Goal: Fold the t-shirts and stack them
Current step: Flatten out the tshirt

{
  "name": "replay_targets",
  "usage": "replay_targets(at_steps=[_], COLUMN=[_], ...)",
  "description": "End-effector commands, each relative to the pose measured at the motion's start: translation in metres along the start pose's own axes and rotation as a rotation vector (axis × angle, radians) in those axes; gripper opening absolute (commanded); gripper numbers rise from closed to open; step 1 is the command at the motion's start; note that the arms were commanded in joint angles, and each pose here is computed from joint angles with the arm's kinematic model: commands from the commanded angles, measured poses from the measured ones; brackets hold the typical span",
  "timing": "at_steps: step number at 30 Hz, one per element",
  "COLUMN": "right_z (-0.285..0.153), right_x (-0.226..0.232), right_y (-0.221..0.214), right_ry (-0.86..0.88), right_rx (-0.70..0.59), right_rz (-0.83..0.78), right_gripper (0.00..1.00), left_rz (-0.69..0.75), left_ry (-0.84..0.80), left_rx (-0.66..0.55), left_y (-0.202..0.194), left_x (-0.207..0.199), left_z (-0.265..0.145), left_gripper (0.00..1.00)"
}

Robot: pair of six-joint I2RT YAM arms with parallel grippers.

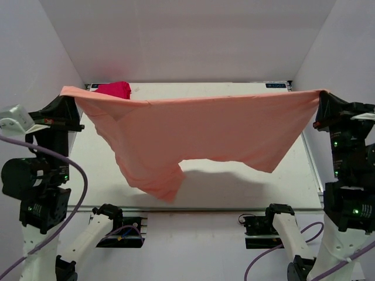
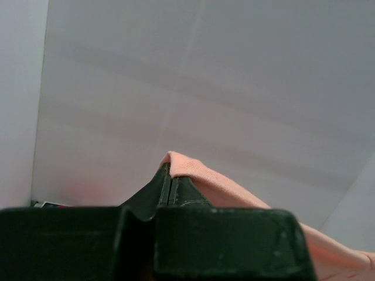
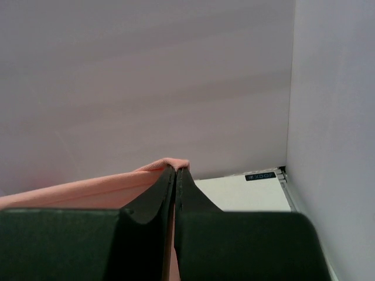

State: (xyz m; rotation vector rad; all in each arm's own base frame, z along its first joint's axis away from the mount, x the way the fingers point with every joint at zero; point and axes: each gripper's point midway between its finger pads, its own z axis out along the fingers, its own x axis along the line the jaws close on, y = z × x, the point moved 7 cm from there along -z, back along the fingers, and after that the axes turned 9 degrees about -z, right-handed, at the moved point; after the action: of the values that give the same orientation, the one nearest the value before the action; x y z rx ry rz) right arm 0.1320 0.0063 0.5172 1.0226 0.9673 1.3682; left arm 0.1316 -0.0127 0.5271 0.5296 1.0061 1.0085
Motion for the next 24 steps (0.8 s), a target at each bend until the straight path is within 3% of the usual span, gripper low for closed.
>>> replay_targets(at_steps=[1, 7, 16, 24], right_z=[-0.022, -0.047, -0.086, -0.084], right_x=[-0.007, -0.007, -0.004, -0.003], right_y=[0.034, 0.056, 0.089, 0.082], right_ry=[-0.086, -0.103, -0.115, -0.099], right_rx=[-0.117, -0.172, -0.282, -0.265], right_rz=[-0.032, -0.037, -0.049, -0.044], right_gripper=[0.00, 0.00, 0.00, 0.00], left_rz=[0.001, 0.003, -0.011, -0.007], left_ry=[-0.068, -0.203, -0.268, -0.323], left_rx=[-0.049, -0.092, -0.145, -0.077], left_y=[0.035, 0.071, 0.115, 0.100], left_x=[-0.012, -0.031, -0.043, -0.050], left_z=[-0.011, -0.027, -0.049, -0.042], left_gripper=[0.00, 0.00, 0.00, 0.00])
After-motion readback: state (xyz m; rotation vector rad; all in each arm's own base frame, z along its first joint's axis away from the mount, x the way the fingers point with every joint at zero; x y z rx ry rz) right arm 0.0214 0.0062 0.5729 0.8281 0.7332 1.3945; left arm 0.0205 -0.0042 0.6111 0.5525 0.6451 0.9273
